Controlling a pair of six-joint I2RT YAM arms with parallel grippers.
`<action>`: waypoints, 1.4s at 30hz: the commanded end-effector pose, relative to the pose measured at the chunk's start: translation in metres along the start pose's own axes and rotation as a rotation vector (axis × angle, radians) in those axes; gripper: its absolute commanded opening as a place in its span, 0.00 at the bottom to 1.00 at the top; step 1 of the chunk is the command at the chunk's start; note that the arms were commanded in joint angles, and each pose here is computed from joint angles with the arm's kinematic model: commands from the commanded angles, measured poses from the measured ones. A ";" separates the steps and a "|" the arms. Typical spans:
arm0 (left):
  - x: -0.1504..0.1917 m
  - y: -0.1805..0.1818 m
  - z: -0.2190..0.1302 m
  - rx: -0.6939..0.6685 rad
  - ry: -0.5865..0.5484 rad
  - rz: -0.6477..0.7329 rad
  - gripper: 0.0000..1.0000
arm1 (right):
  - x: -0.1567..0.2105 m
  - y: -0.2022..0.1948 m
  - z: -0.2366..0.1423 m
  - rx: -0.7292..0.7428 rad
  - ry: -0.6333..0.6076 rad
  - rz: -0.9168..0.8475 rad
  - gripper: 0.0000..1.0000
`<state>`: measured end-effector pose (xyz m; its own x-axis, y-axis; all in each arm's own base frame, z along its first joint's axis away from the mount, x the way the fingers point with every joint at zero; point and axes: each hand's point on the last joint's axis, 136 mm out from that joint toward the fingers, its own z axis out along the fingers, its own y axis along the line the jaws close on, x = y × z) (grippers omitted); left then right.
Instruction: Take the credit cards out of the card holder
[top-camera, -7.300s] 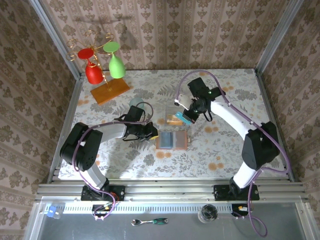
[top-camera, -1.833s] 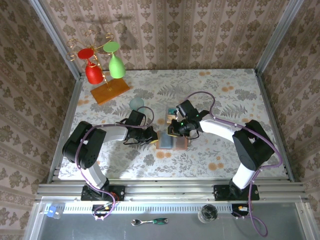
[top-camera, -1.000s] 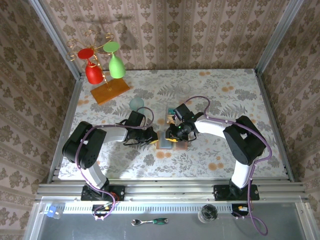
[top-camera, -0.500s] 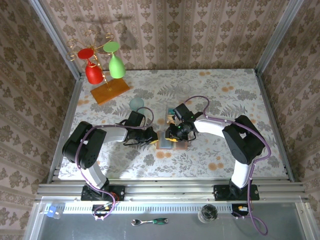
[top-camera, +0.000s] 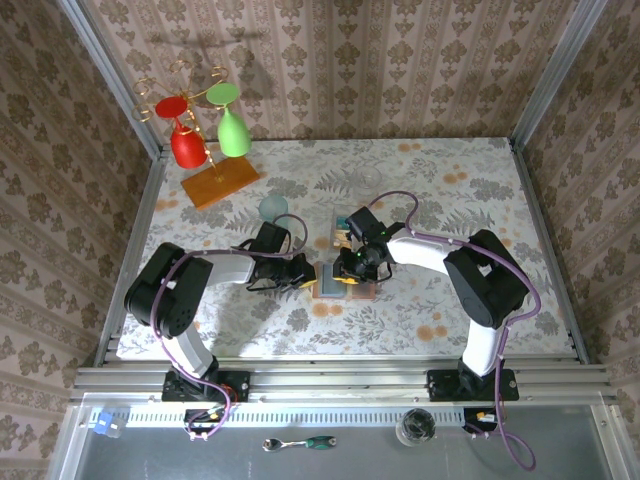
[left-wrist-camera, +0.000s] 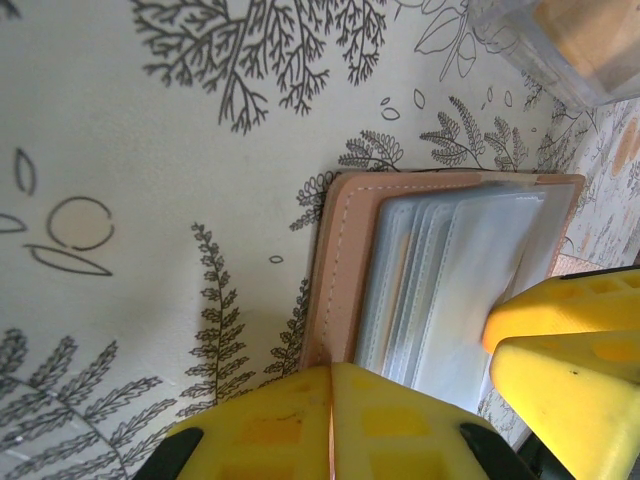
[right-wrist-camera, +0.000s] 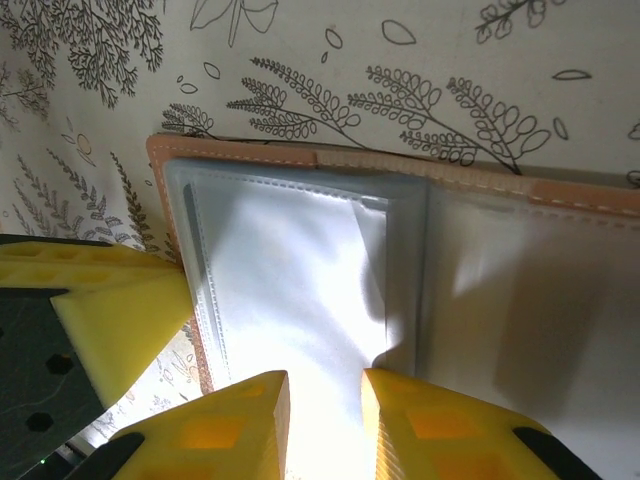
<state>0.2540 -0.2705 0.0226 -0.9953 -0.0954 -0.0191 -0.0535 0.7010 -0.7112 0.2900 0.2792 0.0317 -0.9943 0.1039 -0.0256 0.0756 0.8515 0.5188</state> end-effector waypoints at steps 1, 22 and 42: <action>0.009 0.014 0.002 -0.030 0.029 -0.034 0.09 | 0.000 -0.010 -0.002 0.064 -0.003 -0.007 0.26; 0.003 0.008 -0.004 -0.040 0.017 -0.020 0.09 | 0.001 -0.018 -0.011 0.028 -0.031 0.018 0.24; -0.003 -0.056 -0.011 0.062 0.007 0.072 0.22 | 0.002 -0.025 -0.009 -0.003 -0.035 0.040 0.23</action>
<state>0.2592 -0.2908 0.0579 -0.9961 -0.0598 -0.0648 0.0063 0.6847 -0.7288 0.2875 0.2575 0.0220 -0.9898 0.1359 -0.0420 0.0953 0.8528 0.5135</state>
